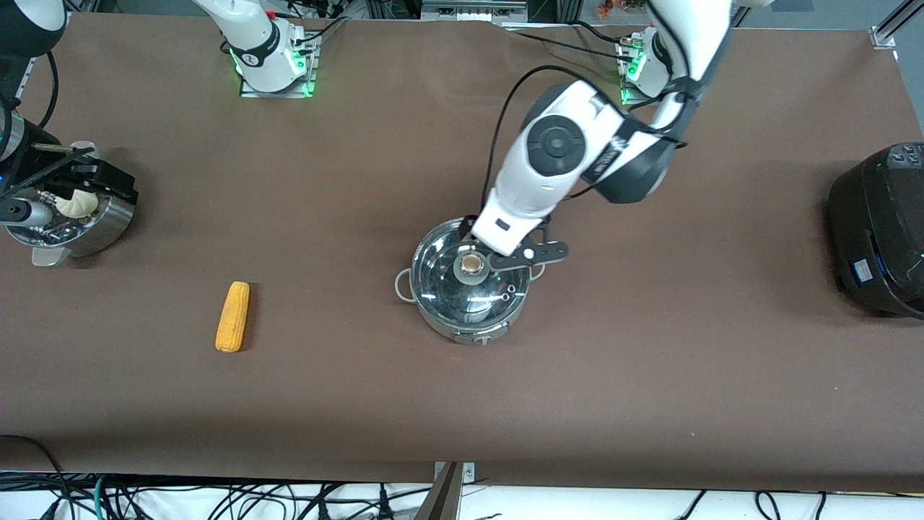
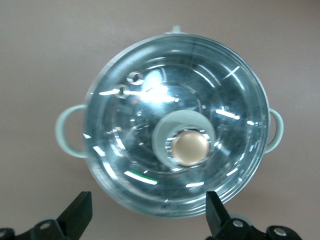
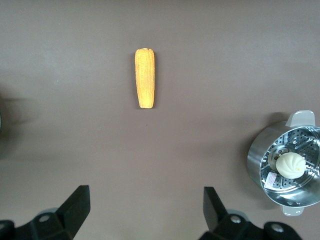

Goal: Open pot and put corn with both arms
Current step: 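Reach the left gripper over the pot and lower onto the lid knob, then grasp the lid knob with the left gripper while the right gripper reaches the corn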

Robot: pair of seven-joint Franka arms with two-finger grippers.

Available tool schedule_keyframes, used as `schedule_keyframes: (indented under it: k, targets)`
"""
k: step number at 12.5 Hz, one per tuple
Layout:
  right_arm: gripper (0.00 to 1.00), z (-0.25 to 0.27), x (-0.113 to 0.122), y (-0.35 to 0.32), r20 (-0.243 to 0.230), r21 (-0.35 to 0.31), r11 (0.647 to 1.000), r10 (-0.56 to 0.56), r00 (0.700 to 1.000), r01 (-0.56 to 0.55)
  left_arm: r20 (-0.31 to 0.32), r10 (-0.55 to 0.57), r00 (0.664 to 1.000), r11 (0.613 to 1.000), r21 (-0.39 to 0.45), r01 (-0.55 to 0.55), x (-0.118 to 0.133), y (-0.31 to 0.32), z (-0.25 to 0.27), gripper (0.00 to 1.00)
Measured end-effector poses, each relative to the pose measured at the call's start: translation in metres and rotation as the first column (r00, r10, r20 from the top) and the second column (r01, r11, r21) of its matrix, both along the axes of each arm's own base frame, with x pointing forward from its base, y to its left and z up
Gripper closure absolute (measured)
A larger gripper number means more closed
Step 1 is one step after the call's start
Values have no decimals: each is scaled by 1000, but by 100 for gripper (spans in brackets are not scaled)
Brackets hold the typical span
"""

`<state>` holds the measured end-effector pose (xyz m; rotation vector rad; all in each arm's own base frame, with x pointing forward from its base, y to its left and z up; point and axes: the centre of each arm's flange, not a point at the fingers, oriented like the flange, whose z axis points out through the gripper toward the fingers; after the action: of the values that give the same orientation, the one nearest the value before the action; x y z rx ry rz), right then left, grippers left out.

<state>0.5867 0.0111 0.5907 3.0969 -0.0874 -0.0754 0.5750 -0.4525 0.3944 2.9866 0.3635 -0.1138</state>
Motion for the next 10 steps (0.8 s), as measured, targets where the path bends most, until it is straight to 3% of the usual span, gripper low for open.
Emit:
schedule_keyframes:
  k: [4,10]
  targets:
    - [0,-5,4,-1,1,0,1000,-2,1000,2,45,26,999,999,18,-27,16,-26,-29,0]
    - [0,-59,39,-11,4,-22,1000,-8,1000,8,77,36,996,999,32,-38,24,-30,-51,3]
